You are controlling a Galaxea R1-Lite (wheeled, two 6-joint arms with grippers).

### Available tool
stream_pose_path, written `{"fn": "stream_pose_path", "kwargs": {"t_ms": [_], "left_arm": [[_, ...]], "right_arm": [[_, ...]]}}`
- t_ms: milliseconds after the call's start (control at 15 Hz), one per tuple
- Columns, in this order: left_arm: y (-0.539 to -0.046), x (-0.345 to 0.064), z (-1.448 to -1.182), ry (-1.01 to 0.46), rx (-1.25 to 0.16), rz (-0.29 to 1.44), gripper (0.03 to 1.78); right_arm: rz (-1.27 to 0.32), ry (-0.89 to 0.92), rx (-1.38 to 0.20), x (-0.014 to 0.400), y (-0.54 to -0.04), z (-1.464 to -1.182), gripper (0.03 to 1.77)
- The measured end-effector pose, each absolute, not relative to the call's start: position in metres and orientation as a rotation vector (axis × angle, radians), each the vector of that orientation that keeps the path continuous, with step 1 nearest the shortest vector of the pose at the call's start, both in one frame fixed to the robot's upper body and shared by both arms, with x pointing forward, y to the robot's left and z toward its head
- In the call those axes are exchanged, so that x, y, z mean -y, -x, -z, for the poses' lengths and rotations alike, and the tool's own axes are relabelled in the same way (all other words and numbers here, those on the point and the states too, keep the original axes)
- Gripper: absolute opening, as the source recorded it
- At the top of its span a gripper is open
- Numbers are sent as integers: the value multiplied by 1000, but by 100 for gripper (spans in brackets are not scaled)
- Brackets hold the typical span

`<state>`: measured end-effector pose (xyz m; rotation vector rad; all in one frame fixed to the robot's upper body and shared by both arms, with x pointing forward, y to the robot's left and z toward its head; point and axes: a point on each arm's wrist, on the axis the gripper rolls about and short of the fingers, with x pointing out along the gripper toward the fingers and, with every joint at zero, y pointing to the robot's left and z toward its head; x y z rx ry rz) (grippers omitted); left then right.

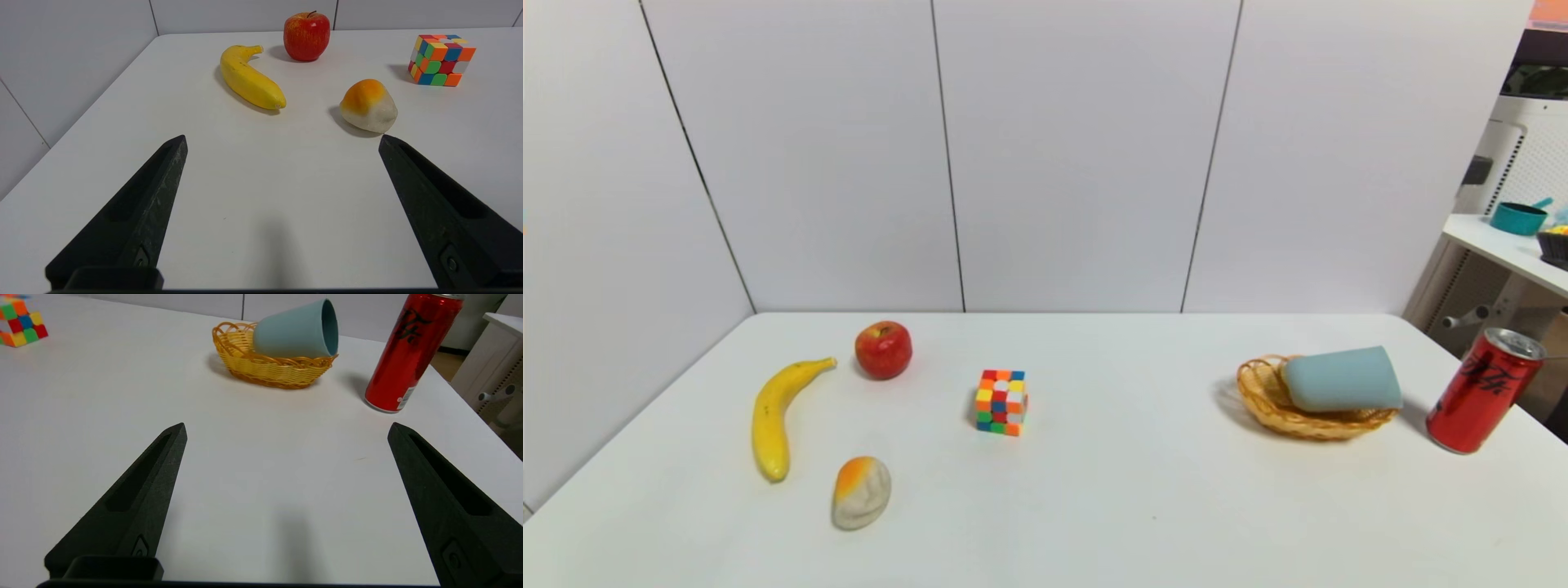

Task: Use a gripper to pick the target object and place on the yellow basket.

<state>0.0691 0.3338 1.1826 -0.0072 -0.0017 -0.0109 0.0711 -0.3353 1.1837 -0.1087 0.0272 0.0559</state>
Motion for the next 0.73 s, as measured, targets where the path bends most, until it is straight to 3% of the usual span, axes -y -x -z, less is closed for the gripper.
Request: {"fn": "stream_pose_path", "kwargs": {"t_ms": [733], "left_arm": [[-69,-334,-1183,7,2,10,169]], "right_arm": [[-38,60,1,336,-69,-1182,169]]}}
